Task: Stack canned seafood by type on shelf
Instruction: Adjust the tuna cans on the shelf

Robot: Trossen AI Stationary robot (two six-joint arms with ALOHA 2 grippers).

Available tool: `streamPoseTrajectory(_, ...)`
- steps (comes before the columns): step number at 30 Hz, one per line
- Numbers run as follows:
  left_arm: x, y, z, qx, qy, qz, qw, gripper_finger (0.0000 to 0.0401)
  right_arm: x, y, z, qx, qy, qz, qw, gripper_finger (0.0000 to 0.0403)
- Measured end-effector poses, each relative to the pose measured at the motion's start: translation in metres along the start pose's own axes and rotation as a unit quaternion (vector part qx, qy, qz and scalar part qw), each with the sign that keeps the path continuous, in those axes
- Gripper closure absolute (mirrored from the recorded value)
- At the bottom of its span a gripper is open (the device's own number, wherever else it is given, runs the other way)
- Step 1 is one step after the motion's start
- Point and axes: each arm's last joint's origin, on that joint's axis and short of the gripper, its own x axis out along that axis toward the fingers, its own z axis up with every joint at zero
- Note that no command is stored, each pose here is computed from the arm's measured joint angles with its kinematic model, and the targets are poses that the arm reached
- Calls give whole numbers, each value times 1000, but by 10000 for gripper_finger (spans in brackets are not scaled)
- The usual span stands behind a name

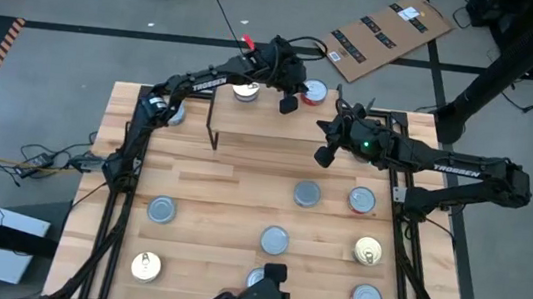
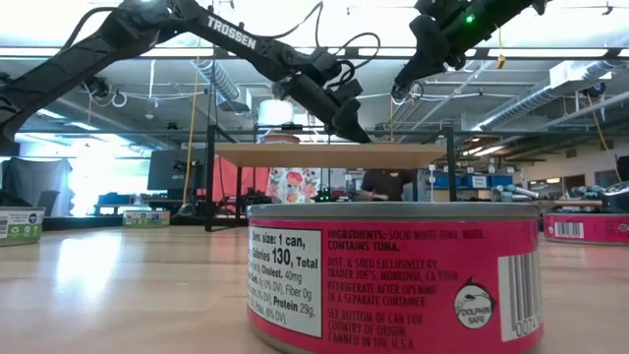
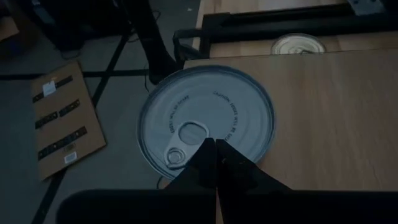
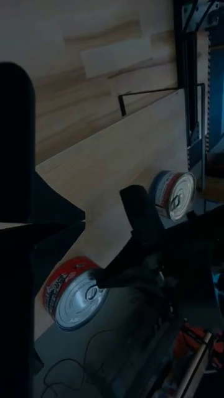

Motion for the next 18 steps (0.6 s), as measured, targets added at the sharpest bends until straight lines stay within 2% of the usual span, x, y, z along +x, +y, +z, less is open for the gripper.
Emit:
streamPoseTrajectory(11, -1, -2, -4, -9, 27, -10, 1000, 401, 0, 0, -1, -1, 3, 0, 1000, 400)
streamPoseTrajectory(18, -12, -2, 3, -20, 65, -12, 998, 401, 0, 0, -1, -3, 6, 0, 1000, 400)
